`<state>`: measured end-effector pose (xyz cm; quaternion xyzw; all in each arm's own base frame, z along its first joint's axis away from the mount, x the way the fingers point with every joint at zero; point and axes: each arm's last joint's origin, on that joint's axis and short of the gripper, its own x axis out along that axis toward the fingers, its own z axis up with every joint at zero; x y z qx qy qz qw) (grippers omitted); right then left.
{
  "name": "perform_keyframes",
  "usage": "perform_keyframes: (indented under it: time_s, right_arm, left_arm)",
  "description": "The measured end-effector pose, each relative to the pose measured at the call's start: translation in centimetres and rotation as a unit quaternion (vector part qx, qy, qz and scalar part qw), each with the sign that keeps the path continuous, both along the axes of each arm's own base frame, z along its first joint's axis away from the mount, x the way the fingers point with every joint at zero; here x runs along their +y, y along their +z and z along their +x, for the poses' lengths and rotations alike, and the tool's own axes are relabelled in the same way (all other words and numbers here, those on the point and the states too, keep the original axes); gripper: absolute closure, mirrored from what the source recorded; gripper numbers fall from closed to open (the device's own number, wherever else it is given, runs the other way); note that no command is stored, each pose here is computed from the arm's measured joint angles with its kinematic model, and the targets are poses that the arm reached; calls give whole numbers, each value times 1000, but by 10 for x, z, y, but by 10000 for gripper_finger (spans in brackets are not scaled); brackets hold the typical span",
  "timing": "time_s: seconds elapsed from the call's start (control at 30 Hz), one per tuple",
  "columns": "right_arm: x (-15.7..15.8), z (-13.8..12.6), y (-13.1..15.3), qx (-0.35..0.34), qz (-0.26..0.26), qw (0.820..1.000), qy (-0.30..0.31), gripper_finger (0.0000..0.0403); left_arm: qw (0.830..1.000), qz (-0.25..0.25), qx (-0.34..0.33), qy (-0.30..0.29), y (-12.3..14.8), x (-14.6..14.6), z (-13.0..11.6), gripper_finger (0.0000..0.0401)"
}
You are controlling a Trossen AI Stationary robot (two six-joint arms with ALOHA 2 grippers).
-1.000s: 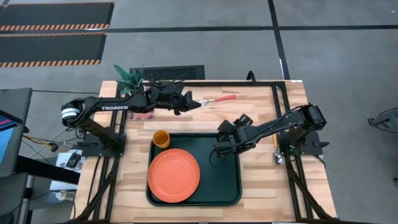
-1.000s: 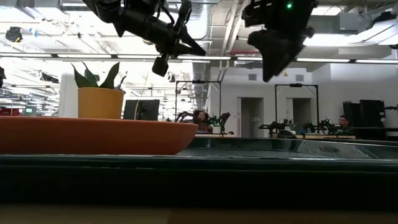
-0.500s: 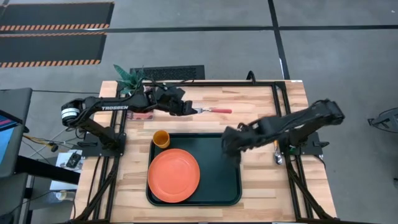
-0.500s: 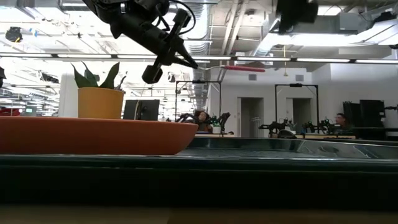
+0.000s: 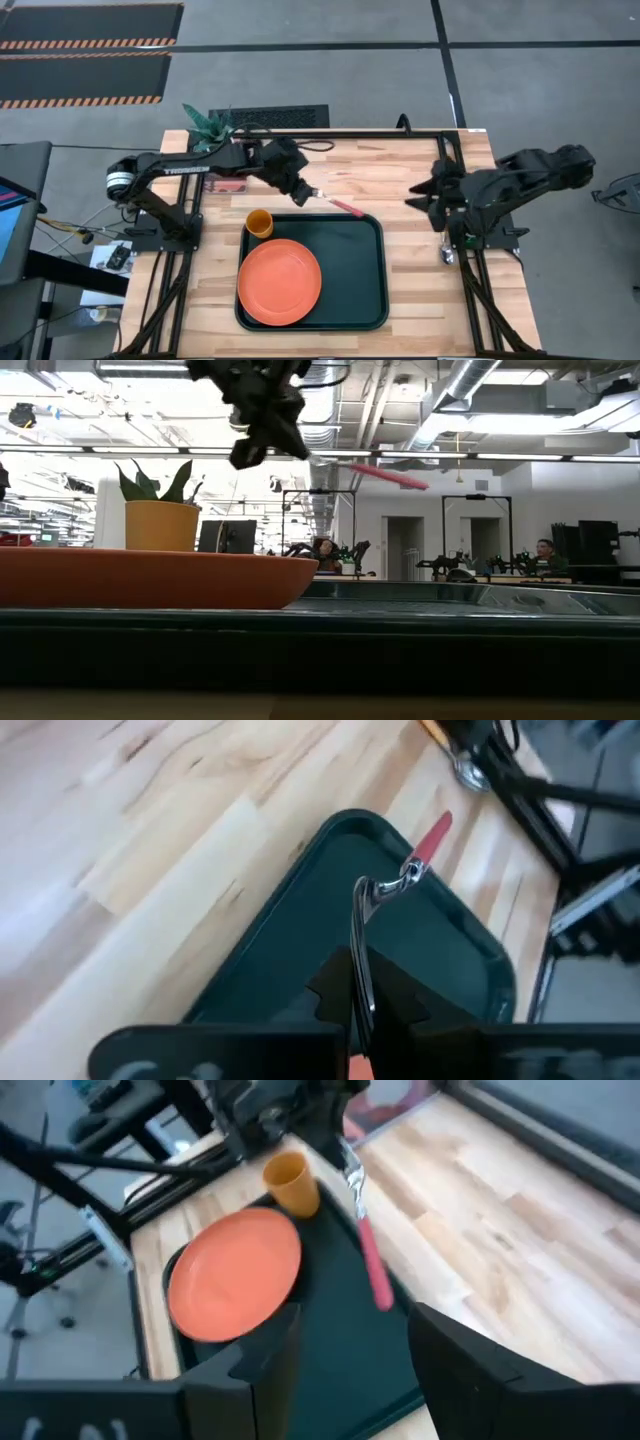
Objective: Pick and place plate/cup/fork/spoon on tray
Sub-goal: Put the pink fork on the black serving tray
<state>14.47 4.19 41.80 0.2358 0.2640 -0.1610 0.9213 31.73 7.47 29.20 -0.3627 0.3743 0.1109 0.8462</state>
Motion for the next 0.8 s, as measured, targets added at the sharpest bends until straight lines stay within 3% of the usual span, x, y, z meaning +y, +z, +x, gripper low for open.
perform_keyframes:
  time_s: [0.33, 0.63, 0.8]
  right_arm:
    - [1, 1, -16, 52, -24, 998, 2, 195]
    - [4, 7, -45, 94, -20, 995, -12, 198]
    - [4, 7, -48, 99, -19, 995, -11, 198]
  left_arm:
    - [984, -5, 16, -178, -16, -4, 62, 401]
    - [943, -33, 24, -332, -55, -23, 112, 401]
    - [920, -4, 57, -387, -70, -33, 127, 401]
